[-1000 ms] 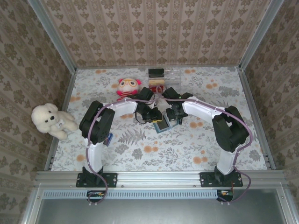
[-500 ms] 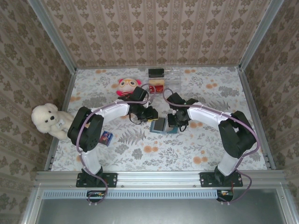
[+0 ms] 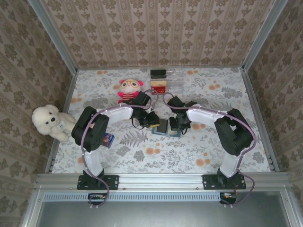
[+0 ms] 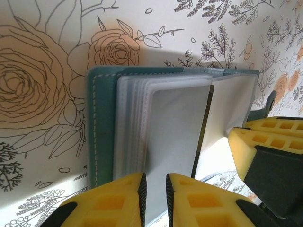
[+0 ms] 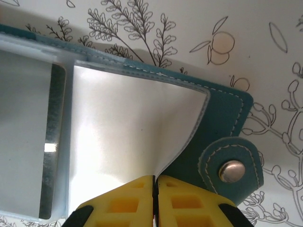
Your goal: Take the credit cards out of the card holder
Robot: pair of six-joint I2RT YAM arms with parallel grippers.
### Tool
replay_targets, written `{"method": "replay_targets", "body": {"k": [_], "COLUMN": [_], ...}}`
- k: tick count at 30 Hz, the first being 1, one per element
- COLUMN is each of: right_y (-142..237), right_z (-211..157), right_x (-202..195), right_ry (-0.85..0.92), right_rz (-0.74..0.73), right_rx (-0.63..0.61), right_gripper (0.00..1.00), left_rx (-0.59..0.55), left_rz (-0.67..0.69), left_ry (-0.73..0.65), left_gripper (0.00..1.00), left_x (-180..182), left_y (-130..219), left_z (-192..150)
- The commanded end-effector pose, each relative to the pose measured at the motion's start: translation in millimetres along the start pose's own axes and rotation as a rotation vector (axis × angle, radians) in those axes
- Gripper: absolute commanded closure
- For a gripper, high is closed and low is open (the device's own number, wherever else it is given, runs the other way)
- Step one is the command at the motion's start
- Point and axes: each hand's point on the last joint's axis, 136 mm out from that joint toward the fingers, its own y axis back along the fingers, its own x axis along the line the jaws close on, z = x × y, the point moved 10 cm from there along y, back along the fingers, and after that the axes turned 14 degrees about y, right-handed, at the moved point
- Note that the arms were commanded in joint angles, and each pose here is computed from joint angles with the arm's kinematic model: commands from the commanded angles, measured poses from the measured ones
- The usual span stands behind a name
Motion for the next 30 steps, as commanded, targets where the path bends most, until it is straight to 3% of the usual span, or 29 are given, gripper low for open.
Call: {"method": "replay_targets", "body": {"k": [1,9,12,16,23,30], "right_y": [2.3,64.7,77.8,81.6,55.1,20.9], "right_z": [4.6,14.4,14.7,16.7,25.5,27.1], "right_x": [-0.7,6.1,9.2,21.3,35.8,35.8], "right_ry": [0.026,-0.035,-0.057,-0.063,-0.133,-0.133], "right_rz": [-0.051,0.060,0.093,0.157,0.211,0.276], "right_rx": [-0.004,-0.146,-0.165,-0.168,-0.127,-0.084], "right_gripper": [0.88,0.70,0.68,0.70,0.85,0.85], "left_rx": [0.018,0.031,0.027,0.020,0.017,0.022], "left_rz": [0.001,0.042,0.035,0.035,0.042,0.052], "left_ry": [0.007,0.008,0.000,0.000,0.009,0.015], "left_gripper": [0.79,0.79,0.79,0.79,0.82,0.82], "left_x": [-2.5,3.3,0.2,0.3,3.7,7.4], "left_y": [-5.4,-7.2,-4.7,-3.8,-5.4,-7.4], "left_z": [1.9,-1.2,-0.8,-0.4,-1.2,-1.5]}}
